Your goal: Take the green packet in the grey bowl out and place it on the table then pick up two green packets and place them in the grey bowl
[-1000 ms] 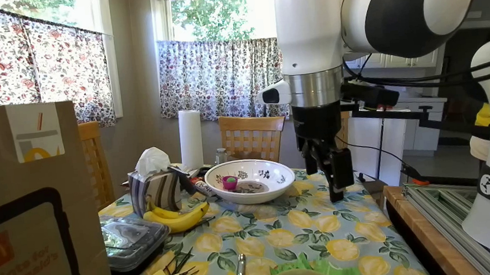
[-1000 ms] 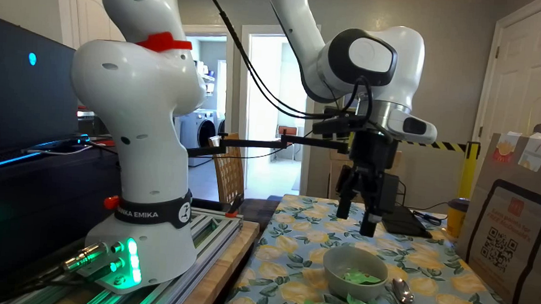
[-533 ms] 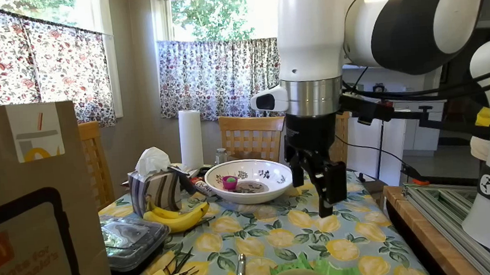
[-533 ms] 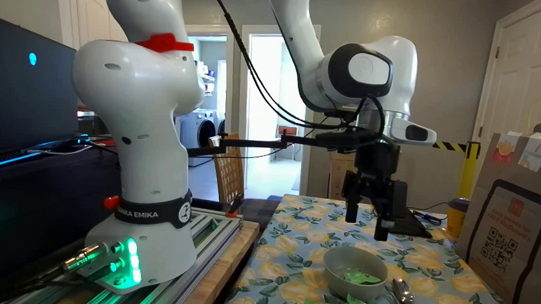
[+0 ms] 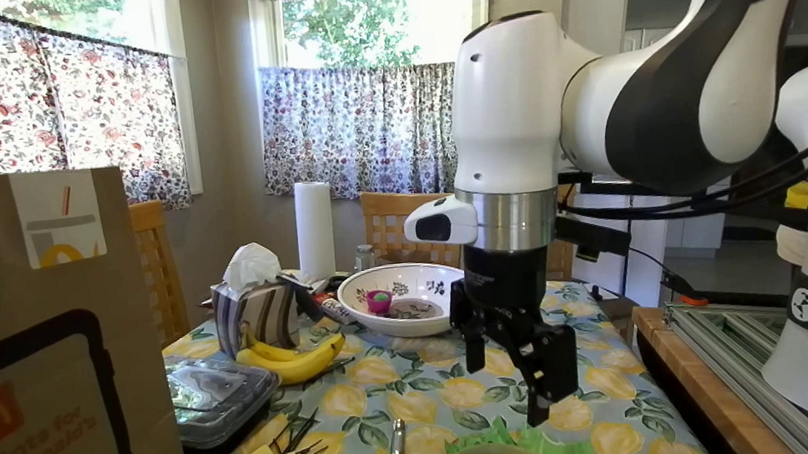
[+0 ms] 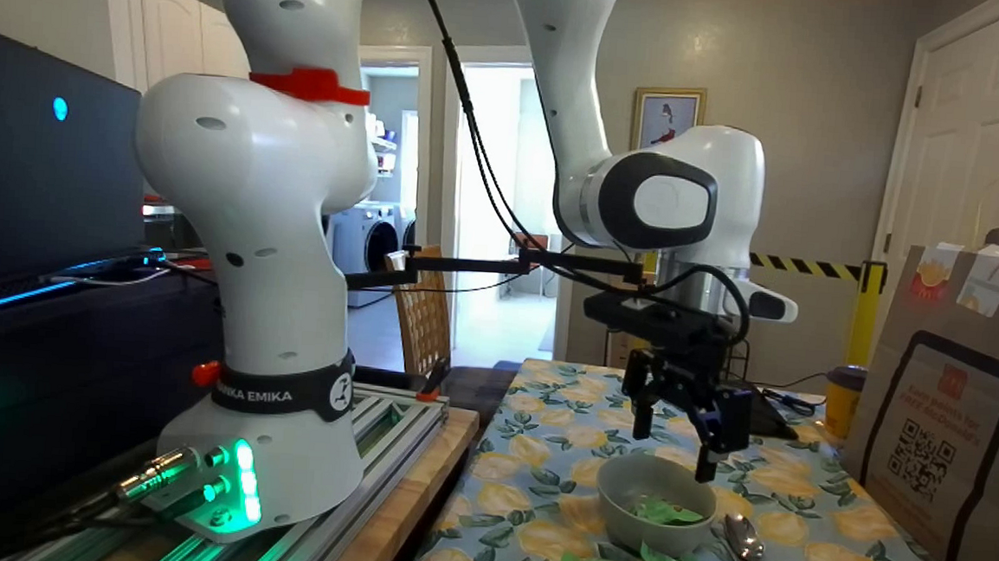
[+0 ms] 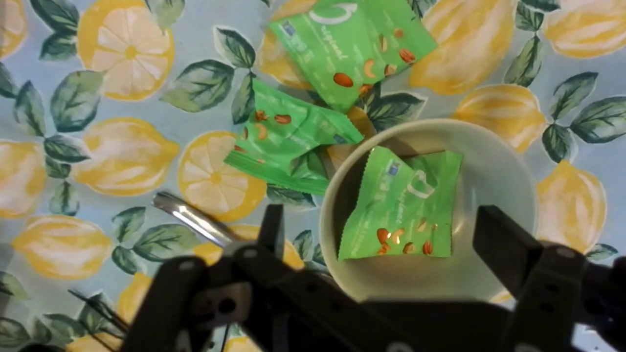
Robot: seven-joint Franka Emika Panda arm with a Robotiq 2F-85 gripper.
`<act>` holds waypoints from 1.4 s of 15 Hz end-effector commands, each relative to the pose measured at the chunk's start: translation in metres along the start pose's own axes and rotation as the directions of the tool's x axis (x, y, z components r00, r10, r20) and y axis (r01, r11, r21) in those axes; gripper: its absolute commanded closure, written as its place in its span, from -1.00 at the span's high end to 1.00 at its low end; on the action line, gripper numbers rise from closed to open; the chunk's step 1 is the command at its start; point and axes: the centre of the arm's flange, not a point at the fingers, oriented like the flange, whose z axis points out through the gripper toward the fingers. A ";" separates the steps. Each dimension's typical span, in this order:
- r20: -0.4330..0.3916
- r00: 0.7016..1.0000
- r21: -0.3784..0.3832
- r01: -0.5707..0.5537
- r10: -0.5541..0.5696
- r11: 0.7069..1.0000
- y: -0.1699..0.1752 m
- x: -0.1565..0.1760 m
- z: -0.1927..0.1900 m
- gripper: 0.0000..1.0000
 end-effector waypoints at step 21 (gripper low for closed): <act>-0.040 0.999 0.109 0.019 -0.014 0.994 -0.008 0.032 0.059 1.00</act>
